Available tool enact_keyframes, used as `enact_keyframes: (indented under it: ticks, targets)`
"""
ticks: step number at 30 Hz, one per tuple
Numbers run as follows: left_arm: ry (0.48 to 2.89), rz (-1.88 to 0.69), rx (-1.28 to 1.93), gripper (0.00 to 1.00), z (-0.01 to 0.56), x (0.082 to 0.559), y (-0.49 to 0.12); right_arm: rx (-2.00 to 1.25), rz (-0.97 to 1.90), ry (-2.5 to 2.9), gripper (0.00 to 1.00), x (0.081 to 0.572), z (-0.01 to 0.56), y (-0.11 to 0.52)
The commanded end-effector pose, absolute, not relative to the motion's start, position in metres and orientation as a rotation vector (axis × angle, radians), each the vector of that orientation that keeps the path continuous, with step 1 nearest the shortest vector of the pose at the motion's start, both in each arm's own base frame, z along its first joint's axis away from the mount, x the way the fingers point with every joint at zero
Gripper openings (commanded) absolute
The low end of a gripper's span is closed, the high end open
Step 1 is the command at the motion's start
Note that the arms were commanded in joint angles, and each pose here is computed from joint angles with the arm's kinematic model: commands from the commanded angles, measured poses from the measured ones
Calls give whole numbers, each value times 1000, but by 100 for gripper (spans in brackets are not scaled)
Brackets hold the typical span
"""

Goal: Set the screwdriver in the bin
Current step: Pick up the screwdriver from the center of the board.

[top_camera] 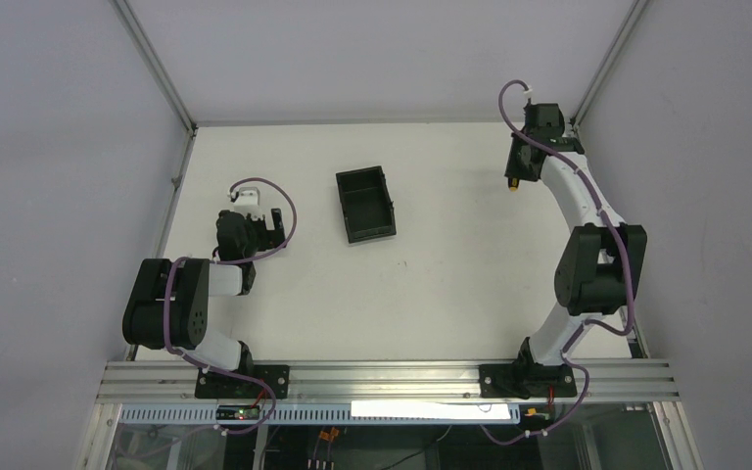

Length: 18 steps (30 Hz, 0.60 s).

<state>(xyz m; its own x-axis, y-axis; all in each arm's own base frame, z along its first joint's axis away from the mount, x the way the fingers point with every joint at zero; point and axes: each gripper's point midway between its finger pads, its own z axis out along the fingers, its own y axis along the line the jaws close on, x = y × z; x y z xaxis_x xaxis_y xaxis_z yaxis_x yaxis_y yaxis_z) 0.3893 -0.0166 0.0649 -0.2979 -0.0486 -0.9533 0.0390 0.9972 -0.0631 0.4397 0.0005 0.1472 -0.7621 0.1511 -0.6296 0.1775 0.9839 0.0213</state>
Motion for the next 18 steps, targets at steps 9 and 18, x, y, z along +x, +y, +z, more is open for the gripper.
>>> enact_keyframes:
  ticks: [9, 18]
  targets:
    - [1824, -77, -16, 99, 79, 393, -17, 170, -45, 2254, 8, 425, 279, -3]
    - [1824, -77, -15, 99, 79, 393, -17, 155, -7, 2165, 7, 412, 330, 9]
